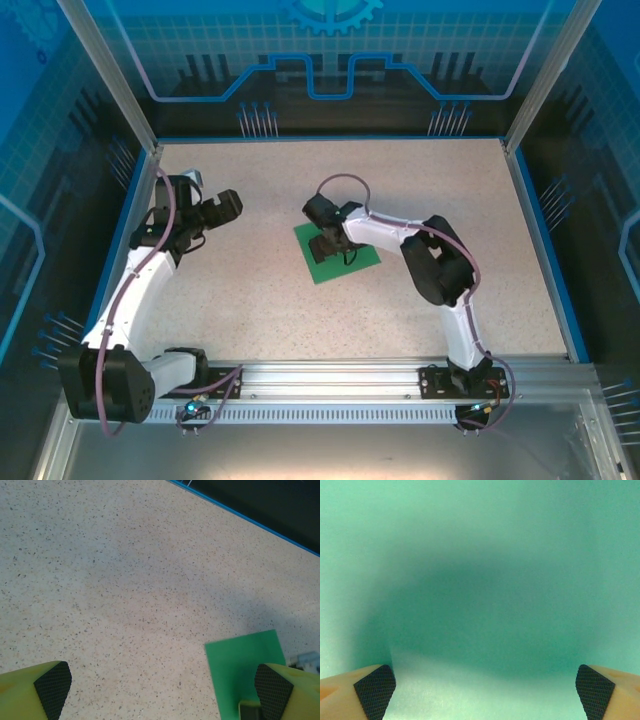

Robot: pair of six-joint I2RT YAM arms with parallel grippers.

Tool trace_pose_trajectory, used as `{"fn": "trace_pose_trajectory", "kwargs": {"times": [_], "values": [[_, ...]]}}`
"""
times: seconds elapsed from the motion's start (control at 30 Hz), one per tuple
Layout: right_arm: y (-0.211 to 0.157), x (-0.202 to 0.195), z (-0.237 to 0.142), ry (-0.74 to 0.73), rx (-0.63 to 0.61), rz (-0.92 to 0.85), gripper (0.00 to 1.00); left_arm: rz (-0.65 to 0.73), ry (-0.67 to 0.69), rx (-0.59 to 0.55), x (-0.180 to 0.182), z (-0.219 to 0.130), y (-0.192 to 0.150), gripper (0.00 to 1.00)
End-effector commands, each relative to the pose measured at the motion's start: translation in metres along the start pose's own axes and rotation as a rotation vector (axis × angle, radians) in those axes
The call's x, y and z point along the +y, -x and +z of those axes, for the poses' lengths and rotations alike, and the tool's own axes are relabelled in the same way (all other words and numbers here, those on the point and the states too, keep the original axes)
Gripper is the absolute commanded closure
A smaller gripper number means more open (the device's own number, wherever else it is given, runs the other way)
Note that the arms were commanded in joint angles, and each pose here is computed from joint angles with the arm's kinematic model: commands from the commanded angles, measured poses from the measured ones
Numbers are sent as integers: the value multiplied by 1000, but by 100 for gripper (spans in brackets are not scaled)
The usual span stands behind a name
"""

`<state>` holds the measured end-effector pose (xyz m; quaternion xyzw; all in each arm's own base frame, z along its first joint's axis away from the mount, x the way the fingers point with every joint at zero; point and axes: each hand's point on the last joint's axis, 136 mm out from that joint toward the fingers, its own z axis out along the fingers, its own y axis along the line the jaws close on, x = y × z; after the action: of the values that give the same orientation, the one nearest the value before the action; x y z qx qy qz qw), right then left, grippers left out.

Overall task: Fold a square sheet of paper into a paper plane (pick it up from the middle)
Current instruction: Move the square sheet of paper to the center of the table.

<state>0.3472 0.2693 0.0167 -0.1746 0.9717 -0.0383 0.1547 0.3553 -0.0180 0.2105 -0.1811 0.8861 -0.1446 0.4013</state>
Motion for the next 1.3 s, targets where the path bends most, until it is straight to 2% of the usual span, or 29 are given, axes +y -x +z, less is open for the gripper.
{"fn": "trace_pose_trajectory", "kwargs": {"times": [0.0, 0.13, 0.27, 0.33, 0.53, 0.83, 1.27], "values": [[-97, 4, 4, 11, 260, -116, 2, -17, -25, 31, -5, 2, -5, 2], [-139, 11, -10, 53, 318, -46, 2, -29, -34, 51, -7, 6, -7, 2], [-151, 25, -23, 94, 323, 33, 2, -40, -39, 66, -8, 8, -9, 2], [-141, 29, -34, 116, 288, 67, 2, -45, -42, 72, -8, 8, -10, 1], [-79, 23, -71, 173, 108, 107, 1, -78, -34, 89, -7, 3, -14, 2], [-67, 25, -58, 154, 131, 65, 0, -151, -58, 110, -7, -3, -28, 2], [-77, 40, -29, 168, 231, 21, 1, -190, -60, 150, -6, 3, -39, 2]]}}
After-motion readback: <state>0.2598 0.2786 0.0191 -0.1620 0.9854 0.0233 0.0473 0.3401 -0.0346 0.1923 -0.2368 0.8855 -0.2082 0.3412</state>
